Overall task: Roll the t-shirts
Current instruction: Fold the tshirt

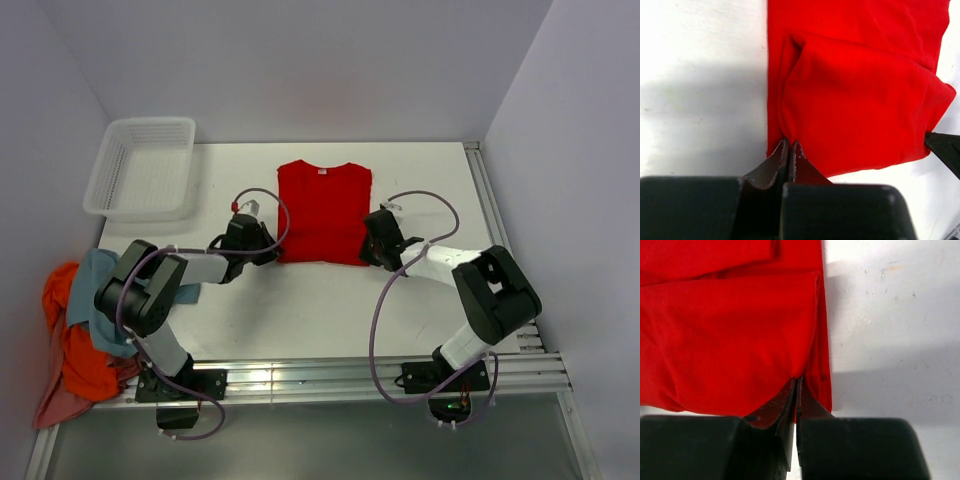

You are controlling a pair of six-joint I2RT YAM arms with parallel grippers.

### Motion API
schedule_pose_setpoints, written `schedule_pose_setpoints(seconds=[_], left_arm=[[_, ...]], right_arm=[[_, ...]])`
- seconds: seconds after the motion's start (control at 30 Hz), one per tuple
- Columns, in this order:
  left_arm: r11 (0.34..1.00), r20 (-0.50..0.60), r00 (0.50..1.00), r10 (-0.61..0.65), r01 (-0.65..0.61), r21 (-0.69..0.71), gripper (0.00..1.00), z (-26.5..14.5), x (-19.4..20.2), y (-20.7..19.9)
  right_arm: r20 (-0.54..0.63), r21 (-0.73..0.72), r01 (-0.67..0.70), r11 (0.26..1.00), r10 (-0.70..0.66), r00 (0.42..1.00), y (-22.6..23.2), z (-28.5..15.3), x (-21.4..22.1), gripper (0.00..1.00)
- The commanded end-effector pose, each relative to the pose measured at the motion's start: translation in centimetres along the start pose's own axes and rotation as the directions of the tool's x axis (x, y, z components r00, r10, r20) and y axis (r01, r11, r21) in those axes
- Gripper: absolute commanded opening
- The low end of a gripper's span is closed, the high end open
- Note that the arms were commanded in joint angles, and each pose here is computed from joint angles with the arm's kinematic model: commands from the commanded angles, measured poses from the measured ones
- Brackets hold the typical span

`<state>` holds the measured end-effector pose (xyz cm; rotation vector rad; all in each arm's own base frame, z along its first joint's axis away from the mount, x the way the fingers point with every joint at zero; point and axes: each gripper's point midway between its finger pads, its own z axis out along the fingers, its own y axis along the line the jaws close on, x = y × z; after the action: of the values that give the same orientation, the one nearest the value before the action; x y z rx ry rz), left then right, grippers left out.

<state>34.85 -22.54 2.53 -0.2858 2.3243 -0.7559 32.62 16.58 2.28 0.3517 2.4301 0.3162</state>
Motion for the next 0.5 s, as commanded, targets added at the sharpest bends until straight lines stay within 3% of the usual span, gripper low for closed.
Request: schedule_pose_setpoints(seconds=[0.0, 0.4, 0.47], left_arm=[[0.998, -0.007, 1.000, 0.013, -0.013, -0.058, 0.00, -0.4, 1.9, 1.4], [0.985, -0.012, 1.000, -0.003, 0.001, -0.173, 0.00, -5.6, 6.8, 6.0], [0.988, 0.007, 1.000, -0.012, 0.013, -0.156, 0.02, -6.2, 6.9, 6.0]], right_arm=[[0.013, 0.032, -0.009, 0.999, 0.008, 1.000, -0.8, -0.3, 1.0, 0.05], [0.020, -0.002, -0.064, 0.998, 0.064, 0.998, -2.3, -4.5, 4.9, 0.01], [0.029, -0.005, -0.054, 0.999, 0.054, 0.998, -2.2, -4.9, 5.4, 0.07]])
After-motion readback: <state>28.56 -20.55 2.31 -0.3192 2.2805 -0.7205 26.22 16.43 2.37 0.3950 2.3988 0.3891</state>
